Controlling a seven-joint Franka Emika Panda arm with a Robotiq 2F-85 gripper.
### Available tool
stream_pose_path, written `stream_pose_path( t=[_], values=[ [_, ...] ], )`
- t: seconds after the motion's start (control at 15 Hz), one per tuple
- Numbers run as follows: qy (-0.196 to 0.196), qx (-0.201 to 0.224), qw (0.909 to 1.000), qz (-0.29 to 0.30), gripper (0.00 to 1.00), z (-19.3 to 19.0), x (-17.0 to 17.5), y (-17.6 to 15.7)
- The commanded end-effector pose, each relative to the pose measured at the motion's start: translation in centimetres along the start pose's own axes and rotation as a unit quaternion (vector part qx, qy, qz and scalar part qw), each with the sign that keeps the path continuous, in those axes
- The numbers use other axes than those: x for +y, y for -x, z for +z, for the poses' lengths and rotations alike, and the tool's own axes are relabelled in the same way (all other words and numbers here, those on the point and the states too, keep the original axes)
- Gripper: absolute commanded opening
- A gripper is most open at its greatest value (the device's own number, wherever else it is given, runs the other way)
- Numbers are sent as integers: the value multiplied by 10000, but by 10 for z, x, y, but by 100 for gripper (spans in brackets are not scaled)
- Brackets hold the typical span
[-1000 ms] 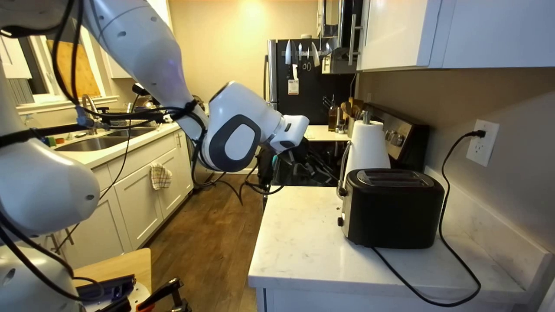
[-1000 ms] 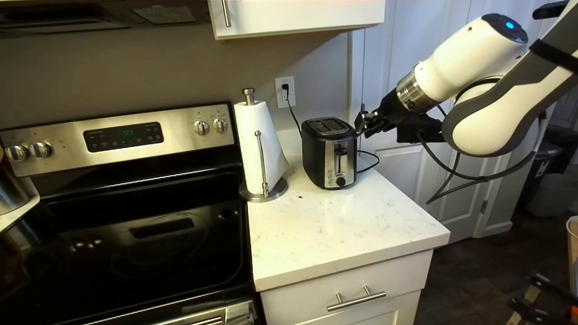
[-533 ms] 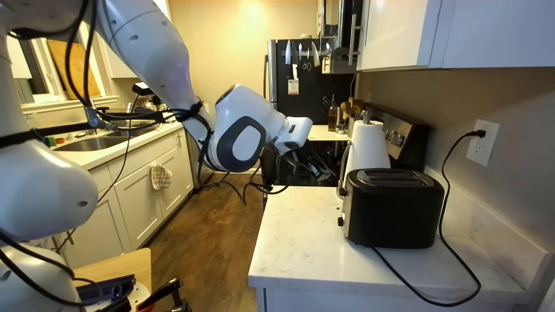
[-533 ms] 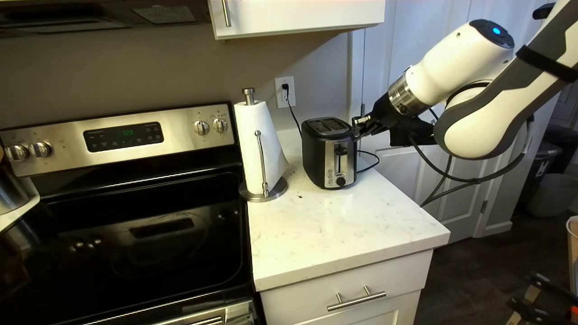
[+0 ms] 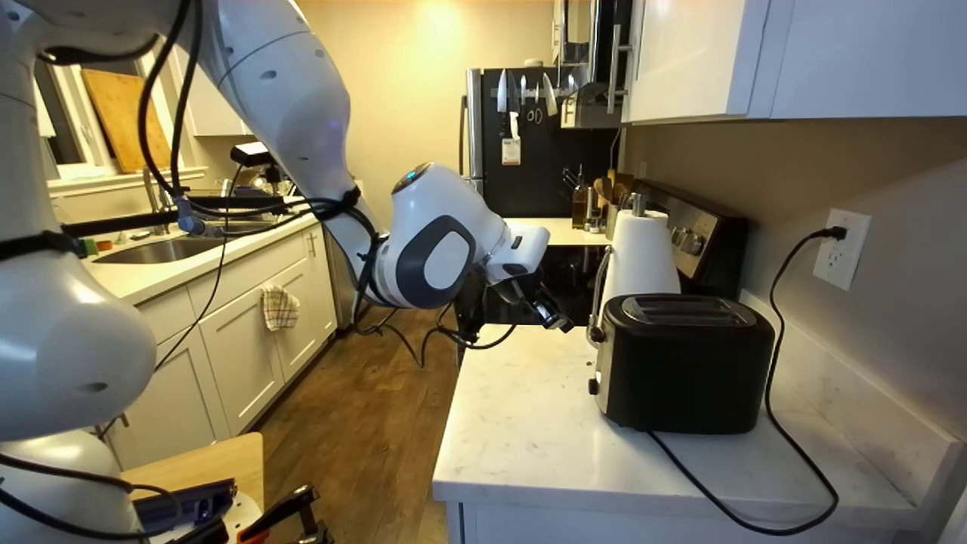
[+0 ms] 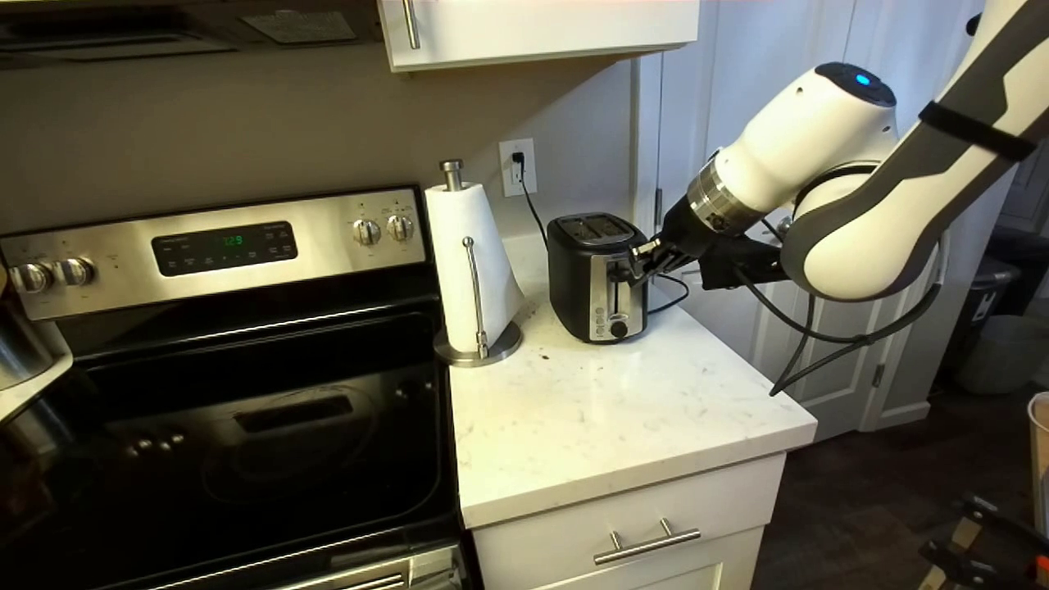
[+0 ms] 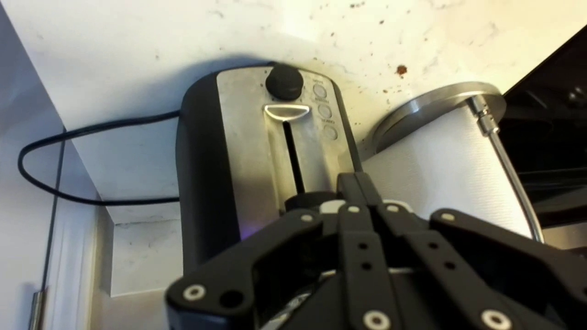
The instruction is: Push the lever of the toaster down
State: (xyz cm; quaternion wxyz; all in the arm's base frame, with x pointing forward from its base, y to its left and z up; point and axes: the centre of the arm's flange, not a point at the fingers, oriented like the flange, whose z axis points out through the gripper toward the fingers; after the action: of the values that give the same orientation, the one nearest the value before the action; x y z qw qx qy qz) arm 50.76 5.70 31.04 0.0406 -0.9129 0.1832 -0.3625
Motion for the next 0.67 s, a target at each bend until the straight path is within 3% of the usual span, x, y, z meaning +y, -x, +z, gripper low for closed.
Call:
stream_pose_path(
  t=[0.0,0.13,0.6],
  values=[
    [-292,-848,9958,154,0,6,13,-17],
    [-249,-1155,9926,296,0,-6,16,-28],
    [173,-1402,9870,768,0,-11,40,-45]
  ],
)
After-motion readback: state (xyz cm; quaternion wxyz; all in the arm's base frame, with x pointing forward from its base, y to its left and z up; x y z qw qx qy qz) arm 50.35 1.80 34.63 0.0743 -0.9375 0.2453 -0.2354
